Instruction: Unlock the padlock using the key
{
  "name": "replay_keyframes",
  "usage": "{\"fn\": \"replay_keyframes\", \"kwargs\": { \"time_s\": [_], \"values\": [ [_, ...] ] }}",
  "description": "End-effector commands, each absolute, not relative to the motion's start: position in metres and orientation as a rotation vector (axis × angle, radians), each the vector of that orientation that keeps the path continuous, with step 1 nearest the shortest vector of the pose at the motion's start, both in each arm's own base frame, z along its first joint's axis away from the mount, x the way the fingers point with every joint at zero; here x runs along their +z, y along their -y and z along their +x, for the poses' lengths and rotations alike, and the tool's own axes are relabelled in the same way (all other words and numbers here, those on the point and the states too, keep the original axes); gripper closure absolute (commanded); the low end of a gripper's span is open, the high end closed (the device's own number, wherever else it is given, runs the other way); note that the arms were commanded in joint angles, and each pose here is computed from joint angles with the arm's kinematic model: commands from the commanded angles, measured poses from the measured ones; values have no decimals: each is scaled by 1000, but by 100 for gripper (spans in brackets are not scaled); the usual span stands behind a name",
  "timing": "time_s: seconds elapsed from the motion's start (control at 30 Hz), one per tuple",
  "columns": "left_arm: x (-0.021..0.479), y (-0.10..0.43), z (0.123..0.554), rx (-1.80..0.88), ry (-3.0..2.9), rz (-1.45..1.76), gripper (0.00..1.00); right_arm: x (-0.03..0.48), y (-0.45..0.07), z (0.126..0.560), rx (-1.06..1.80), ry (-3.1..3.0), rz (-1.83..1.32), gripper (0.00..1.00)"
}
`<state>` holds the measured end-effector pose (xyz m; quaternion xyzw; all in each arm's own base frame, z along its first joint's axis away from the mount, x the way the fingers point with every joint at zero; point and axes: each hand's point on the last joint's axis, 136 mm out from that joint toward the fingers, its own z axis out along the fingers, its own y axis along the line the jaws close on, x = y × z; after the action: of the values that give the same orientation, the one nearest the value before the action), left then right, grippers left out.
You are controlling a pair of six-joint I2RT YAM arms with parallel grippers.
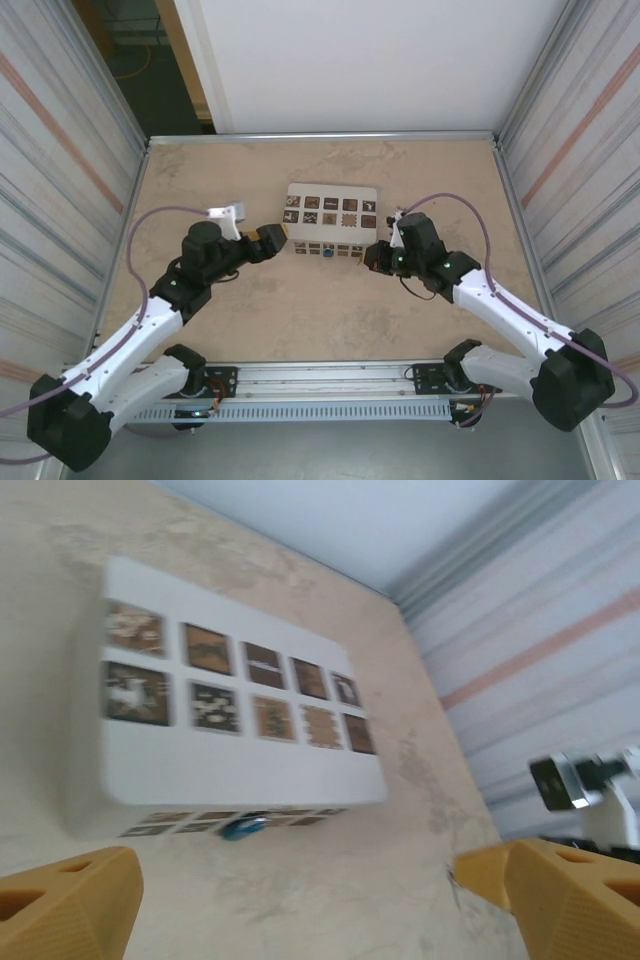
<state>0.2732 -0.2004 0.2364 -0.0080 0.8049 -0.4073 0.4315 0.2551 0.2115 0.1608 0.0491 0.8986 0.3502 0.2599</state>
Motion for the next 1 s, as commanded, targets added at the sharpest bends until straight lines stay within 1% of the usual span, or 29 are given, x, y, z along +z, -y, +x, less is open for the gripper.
{"fn": "replay_keyframes", "kwargs": {
  "time_s": [0.0, 0.13, 0.17, 0.37, 0.6, 0.97],
  "values": [
    [275, 226, 270, -1042, -1891, 109, 8, 201, -214, 278, 1101, -2213, 332, 100],
    [285, 254, 265, -1070, -1853, 193, 13, 211, -205, 285, 1132, -2134, 479, 100],
    [286, 261, 264, -1079, -1850, 208, 15, 223, -201, 284, 1160, -2085, 511, 100],
    [283, 302, 263, -1140, -1874, 262, 20, 230, -188, 283, 1212, -2001, 681, 100],
    [274, 343, 264, -1264, -1918, 246, 28, 231, -187, 279, 1218, -1994, 690, 100],
    [262, 383, 264, -1383, -1975, 235, 44, 228, -188, 278, 1207, -2006, 697, 100]
  ]
}}
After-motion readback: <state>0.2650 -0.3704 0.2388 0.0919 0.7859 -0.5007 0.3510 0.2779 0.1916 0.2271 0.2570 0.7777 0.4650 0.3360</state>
